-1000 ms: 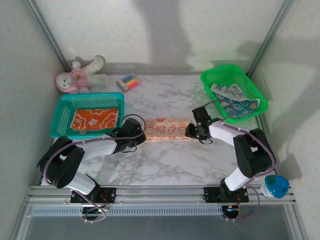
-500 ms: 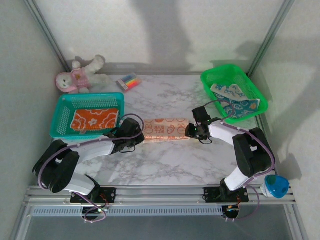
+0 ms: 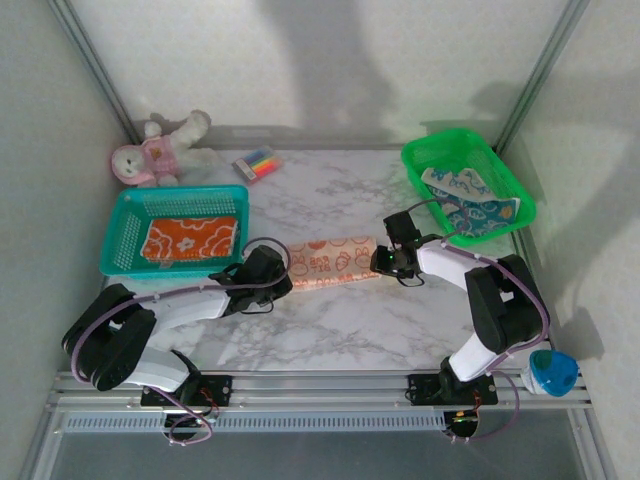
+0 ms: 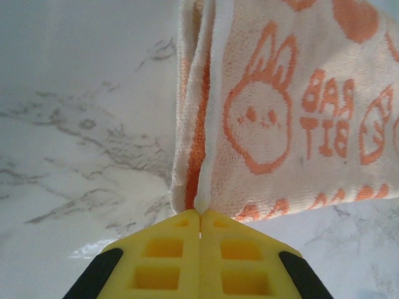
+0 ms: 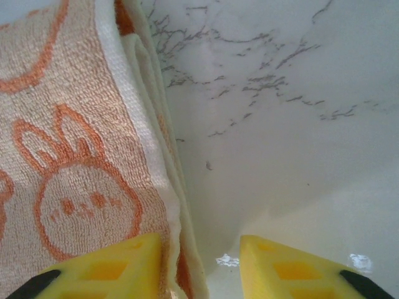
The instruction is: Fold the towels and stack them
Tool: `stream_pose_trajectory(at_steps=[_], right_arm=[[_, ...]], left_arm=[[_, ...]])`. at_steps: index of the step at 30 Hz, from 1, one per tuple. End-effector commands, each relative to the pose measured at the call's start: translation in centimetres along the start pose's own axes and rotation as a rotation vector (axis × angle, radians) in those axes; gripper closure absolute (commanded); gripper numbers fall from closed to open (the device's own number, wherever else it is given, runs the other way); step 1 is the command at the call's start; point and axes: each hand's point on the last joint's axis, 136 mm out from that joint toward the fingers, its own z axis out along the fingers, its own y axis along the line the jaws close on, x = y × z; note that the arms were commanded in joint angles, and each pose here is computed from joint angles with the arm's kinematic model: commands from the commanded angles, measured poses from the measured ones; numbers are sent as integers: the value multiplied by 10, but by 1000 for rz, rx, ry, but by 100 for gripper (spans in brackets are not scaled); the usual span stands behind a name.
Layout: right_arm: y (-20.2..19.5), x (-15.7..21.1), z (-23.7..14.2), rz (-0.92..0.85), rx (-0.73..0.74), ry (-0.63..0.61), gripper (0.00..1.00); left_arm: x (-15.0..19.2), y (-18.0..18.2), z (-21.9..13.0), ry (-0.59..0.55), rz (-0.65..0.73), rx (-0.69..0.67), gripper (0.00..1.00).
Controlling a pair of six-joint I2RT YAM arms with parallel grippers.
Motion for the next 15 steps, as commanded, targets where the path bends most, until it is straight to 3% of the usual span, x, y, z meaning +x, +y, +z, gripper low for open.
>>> stream_pose_trajectory(at_steps=[1, 12, 15], right_arm=[[4, -4, -1, 1, 3, 5, 72], [9, -3, -4, 15, -23, 9, 100], [8, -4, -6, 16, -18, 4, 100]], left_arm=[[5, 3, 1, 1, -15, -7, 100], [2, -2, 3, 1, -1, -8, 100], [1, -4, 2, 0, -2, -4, 100]])
